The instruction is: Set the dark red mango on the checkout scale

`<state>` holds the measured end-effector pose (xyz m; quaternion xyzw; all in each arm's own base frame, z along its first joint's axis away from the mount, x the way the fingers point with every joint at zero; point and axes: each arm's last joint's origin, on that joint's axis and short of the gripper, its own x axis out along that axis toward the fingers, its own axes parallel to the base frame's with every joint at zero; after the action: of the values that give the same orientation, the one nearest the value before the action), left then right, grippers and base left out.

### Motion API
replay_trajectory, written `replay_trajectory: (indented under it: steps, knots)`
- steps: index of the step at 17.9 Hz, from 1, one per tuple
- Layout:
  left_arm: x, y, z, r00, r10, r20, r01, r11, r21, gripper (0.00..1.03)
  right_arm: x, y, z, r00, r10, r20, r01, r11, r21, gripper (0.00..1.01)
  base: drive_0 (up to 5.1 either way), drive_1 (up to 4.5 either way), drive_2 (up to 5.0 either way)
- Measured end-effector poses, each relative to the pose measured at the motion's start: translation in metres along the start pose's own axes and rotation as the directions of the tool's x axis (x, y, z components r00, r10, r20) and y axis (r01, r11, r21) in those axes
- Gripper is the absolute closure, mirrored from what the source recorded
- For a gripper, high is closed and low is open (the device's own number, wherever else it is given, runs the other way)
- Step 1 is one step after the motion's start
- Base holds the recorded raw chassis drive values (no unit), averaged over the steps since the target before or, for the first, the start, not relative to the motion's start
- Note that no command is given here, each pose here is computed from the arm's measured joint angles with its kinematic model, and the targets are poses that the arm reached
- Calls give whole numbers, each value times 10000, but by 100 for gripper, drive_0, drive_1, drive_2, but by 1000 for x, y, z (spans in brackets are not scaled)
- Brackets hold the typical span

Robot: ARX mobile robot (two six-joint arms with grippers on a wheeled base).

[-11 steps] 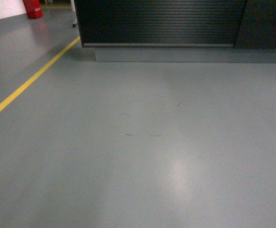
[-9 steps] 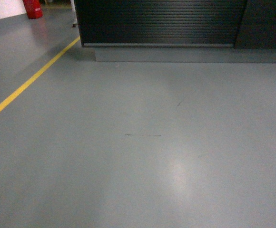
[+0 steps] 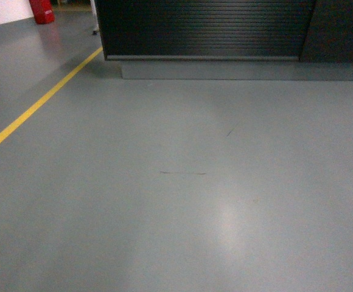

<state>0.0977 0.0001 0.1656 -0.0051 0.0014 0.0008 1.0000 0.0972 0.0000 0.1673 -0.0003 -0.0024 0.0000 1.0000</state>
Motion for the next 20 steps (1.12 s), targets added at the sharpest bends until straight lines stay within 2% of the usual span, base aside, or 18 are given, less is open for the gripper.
replay_trajectory:
  steps: [15, 20]
  knots:
    - [0, 0, 0, 10000, -4, -8, 4, 10000, 0, 5, 0, 0, 0, 10000, 0, -15, 0, 10000, 0, 3, 0, 0, 0]
    - [0, 0, 0, 10000, -4, -19, 4, 10000, 0, 5, 0, 0, 0, 10000, 0, -15, 0, 10000, 0, 3, -2, 423, -426]
